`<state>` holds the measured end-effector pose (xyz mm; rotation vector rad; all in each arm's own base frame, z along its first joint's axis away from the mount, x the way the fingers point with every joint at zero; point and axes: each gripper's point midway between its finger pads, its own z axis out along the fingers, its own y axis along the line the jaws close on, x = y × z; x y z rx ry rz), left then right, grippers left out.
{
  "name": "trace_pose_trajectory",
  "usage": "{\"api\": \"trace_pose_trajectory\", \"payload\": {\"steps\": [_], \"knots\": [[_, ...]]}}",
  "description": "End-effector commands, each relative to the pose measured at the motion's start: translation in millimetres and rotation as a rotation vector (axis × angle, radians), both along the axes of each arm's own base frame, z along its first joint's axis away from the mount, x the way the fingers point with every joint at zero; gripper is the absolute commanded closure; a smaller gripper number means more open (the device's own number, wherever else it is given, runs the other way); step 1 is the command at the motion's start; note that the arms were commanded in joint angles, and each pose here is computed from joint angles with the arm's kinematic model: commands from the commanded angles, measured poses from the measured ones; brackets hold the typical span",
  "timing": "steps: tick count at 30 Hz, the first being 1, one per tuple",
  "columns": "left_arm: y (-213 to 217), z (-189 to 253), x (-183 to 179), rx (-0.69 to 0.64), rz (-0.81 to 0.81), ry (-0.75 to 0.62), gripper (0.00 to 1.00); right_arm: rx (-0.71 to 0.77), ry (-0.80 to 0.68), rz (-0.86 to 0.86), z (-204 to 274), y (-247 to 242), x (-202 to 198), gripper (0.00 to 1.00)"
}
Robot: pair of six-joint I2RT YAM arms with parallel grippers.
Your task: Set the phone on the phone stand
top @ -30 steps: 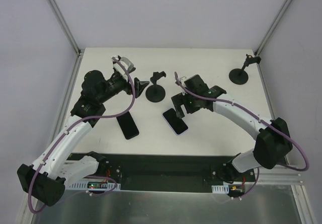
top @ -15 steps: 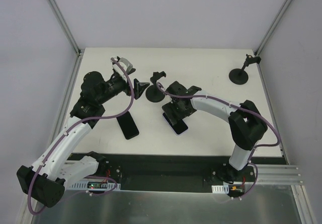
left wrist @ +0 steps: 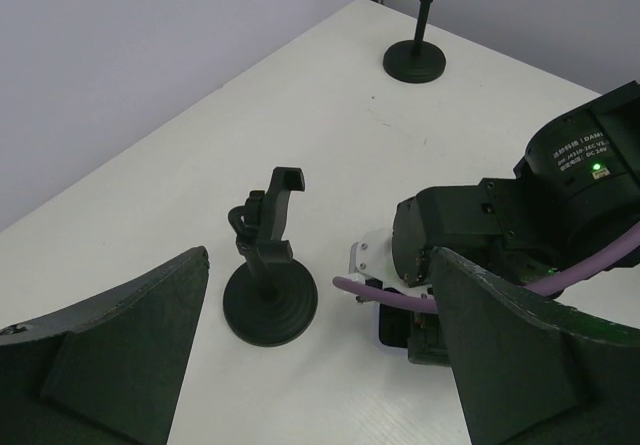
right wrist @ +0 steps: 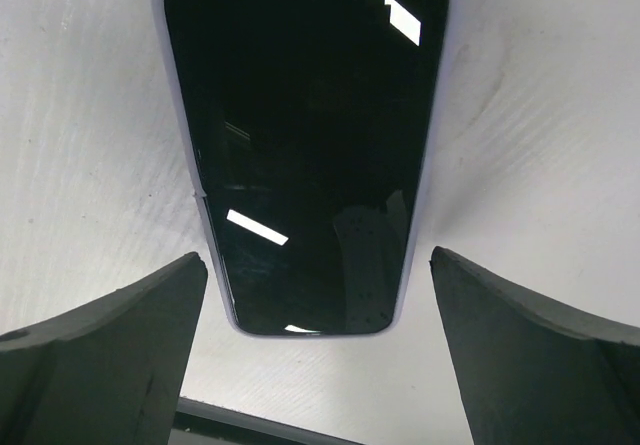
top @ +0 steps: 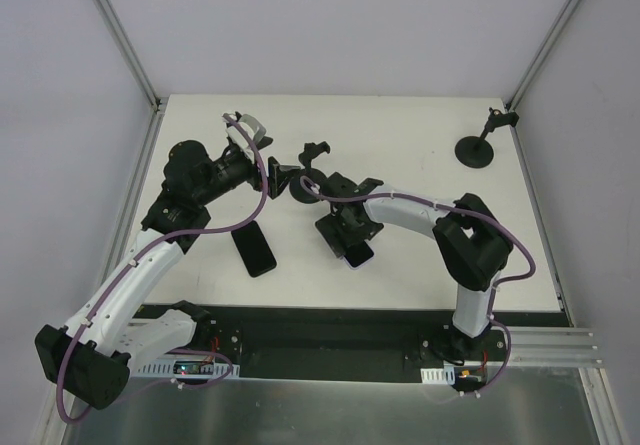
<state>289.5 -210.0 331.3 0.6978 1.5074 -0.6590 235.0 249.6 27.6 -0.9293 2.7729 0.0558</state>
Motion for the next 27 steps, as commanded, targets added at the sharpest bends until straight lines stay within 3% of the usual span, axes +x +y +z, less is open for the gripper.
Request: {"api": "trace_pose_trajectory", "payload": {"steps": [1,5,7,12,13,14,17,20,27], "knots": [[-2.0,19.1,-1.4,-0.029,-0.019,-0.051,0.09,-0.015,-0.02,-0.012,-1.9,7.6,0.3,0.03],[-2.4,18.9,0.0,-0.033,-0.016,-0.043,0.1,-0.053,-0.006,0.003,-12.2,7.2,-4.6,0.01],[-1.7,20.0,-2.1,-0.034,-0.017,-0.044,0.09,-0.062,0.004,0.002,-17.3,5.8,-6.2,0.09],[0.9,24.4,-4.4,-0.039,-0.008,-0.059,0.09,-0.035,0.019,0.021,-28.7,1.1,-16.8,0.51],[0.7,24.7,-4.2,-0.041,-0.008,-0.057,0.09,-0.018,-0.008,0.021,-27.6,3.2,-13.6,0.58],[-0.2,23.0,-3.2,-0.042,-0.01,-0.049,0.09,-0.004,-0.058,0.012,-17.7,1.8,-7.1,0.73],[-2.0,23.7,-0.9,-0.059,-0.008,-0.031,0.09,0.018,-0.174,-0.003,-3.2,-6.0,3.0,0.99],[-3.5,28.0,1.9,-0.078,-0.005,-0.028,0.09,0.078,-0.312,-0.031,17.1,-11.5,13.9,0.99],[-8.0,25.3,16.9,-0.163,0.02,0.073,0.07,0.403,-0.67,-0.122,87.5,-13.5,31.7,0.99]]}}
